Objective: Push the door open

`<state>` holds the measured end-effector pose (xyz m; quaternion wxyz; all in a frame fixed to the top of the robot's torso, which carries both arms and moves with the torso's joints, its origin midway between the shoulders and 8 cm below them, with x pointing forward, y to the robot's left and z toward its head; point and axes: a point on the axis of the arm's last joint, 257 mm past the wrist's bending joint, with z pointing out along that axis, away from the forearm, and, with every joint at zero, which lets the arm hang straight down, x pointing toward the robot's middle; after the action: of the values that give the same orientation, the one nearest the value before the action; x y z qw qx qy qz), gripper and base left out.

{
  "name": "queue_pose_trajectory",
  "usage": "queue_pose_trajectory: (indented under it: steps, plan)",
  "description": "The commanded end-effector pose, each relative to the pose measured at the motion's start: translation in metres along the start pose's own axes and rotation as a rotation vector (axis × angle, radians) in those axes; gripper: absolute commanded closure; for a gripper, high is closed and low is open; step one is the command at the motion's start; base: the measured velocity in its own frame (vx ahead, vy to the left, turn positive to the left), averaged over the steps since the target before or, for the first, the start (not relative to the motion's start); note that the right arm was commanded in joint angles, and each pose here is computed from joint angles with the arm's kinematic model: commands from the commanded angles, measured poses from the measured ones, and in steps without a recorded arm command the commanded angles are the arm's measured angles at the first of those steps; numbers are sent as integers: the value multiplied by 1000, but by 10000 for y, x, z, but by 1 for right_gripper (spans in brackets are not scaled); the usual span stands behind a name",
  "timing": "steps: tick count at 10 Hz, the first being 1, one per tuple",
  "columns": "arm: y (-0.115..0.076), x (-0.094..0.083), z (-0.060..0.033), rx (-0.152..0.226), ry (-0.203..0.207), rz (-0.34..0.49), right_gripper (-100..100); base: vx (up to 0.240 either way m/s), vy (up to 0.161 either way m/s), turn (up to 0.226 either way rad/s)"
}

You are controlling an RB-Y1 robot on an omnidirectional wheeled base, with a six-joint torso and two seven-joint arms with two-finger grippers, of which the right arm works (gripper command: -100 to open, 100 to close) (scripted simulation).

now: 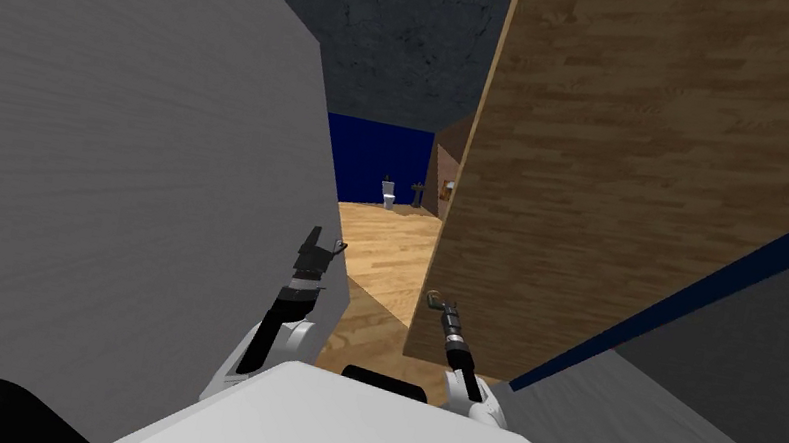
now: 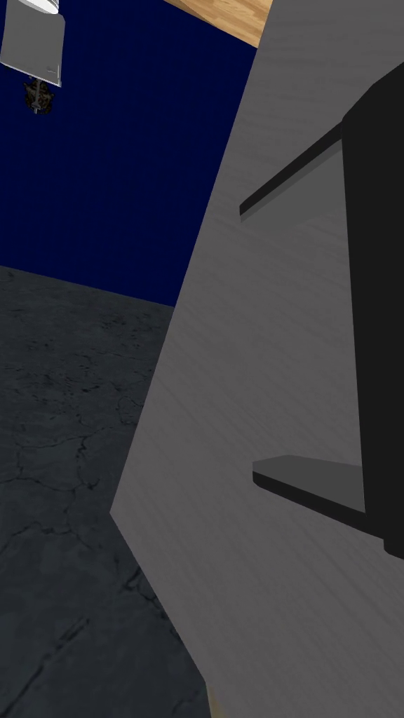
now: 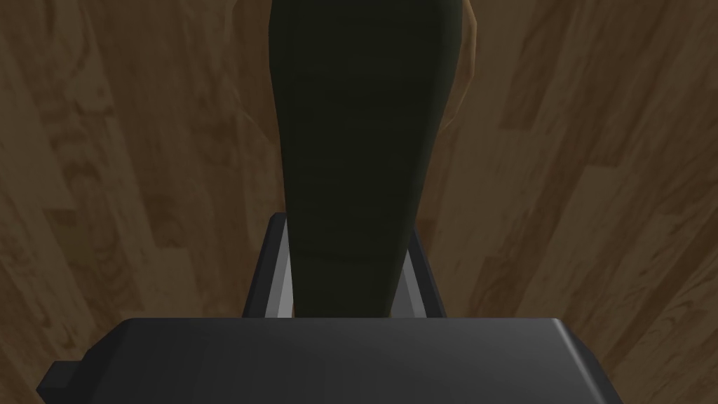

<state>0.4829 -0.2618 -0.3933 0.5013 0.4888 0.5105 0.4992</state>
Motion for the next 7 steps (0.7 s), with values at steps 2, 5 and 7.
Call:
queue_pose_trajectory:
  steps: [2,5,7]
  plan:
    - [57,-171,61,-11,-46,-3,100,189,113,-78]
    - [41,-242,56,-6,-82,6,100,177,87,-65]
    - [27,-276,50,-2,-106,14,100,154,80,-62]
